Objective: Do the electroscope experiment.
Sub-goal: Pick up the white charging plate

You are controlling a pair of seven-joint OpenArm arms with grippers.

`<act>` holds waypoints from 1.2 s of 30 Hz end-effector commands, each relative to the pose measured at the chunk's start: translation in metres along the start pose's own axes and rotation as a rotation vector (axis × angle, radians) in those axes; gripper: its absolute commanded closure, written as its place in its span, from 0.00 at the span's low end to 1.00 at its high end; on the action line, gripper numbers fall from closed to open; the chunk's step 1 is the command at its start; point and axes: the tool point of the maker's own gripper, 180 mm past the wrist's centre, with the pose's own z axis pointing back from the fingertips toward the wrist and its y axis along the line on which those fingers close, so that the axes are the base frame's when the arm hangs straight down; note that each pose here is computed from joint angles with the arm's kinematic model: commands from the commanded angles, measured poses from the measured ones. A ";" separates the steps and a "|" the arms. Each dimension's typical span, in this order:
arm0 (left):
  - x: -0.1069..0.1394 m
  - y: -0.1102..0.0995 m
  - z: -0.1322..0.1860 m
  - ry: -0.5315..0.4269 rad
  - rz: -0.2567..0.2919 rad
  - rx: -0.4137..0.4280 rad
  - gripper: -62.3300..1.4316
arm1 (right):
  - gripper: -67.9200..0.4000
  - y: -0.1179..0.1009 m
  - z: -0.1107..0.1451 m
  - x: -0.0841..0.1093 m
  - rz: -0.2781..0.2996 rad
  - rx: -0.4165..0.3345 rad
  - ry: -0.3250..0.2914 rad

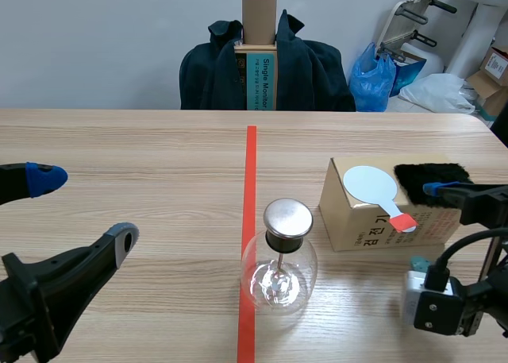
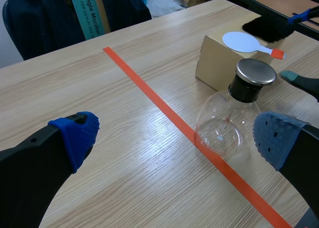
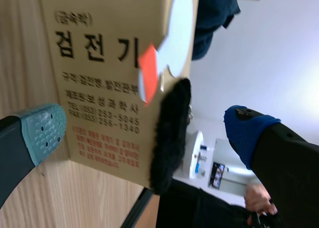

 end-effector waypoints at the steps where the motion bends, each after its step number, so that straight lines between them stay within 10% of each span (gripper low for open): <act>1: 0.009 -0.003 -0.001 -0.030 -0.001 -0.011 0.00 | 0.00 -0.010 -0.001 -0.002 0.026 -0.024 -0.018; 26: 0.009 -0.003 -0.001 -0.030 -0.001 -0.011 0.00 | 0.01 -0.029 -0.016 0.004 0.048 -0.077 -0.104; 36: 0.009 -0.003 -0.001 -0.030 -0.001 -0.011 0.00 | 0.60 -0.029 -0.016 0.004 0.048 -0.077 -0.104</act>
